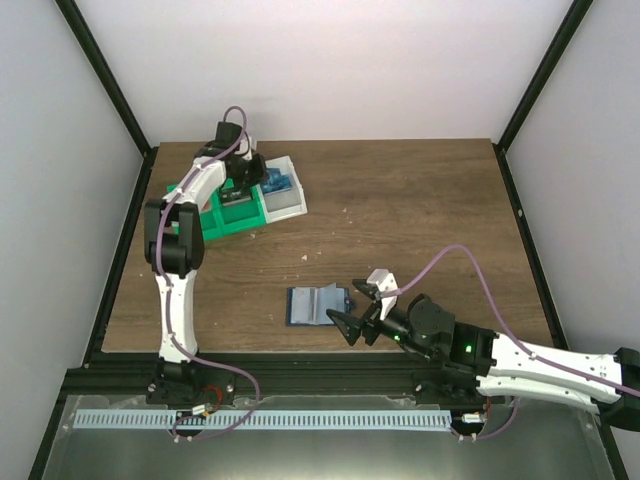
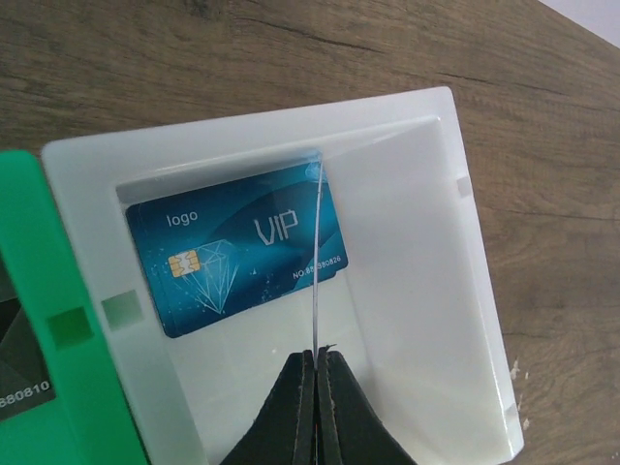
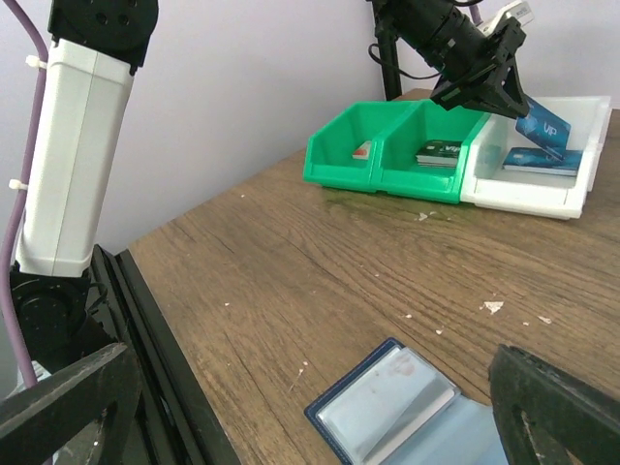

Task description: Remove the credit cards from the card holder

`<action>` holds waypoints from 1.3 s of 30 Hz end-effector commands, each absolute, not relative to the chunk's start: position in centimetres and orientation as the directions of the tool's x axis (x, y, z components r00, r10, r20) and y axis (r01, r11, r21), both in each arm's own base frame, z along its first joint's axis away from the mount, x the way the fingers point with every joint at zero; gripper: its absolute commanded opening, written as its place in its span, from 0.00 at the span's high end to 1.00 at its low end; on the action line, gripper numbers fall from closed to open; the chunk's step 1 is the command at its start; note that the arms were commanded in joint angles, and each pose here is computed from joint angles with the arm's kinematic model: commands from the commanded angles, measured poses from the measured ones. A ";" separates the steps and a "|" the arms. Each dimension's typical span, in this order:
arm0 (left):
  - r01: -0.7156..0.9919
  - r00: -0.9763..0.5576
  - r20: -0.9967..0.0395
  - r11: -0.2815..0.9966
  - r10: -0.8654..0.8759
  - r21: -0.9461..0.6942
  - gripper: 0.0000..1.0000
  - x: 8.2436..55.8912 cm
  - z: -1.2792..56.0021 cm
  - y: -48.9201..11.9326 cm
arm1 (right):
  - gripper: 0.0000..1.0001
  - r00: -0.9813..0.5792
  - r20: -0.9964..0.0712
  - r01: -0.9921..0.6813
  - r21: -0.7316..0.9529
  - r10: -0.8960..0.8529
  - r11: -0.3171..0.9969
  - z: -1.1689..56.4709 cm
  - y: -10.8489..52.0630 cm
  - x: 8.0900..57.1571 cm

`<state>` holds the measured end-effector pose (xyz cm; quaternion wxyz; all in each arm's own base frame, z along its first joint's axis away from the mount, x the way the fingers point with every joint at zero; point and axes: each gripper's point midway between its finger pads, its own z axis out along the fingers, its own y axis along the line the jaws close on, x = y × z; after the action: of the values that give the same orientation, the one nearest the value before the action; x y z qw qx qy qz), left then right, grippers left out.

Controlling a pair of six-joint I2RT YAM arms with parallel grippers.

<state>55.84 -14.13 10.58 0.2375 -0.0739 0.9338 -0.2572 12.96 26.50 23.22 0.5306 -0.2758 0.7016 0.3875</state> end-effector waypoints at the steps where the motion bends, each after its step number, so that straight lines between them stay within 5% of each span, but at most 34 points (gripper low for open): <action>1: -0.021 -0.869 -0.421 0.870 -0.259 -0.493 1.00 57.0 10.3 -13.6 | 0.00 -0.308 -0.946 -0.771 0.311 0.103 0.556 25.7 25.9 13.2; 22: -0.027 -0.848 -0.441 0.854 -0.295 -0.520 0.91 58.4 10.5 -13.8 | 0.00 -0.329 -0.936 -0.738 0.336 0.123 0.585 25.5 24.8 13.5; 28: -0.023 -0.840 -0.454 0.855 -0.297 -0.518 1.00 58.7 10.7 -13.8 | 0.00 -0.349 -0.927 -0.729 0.359 0.135 0.583 25.4 24.5 13.5; 39: -0.079 -0.812 -0.443 0.823 -0.380 -0.562 1.00 58.9 10.4 -13.7 | 0.00 -0.347 -0.928 -0.734 0.359 0.137 0.577 25.5 24.2 13.3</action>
<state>58.19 -14.08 10.55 0.2638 -0.0986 0.9230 -0.2622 13.32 24.35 23.65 0.5231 -0.2182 0.7210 0.3986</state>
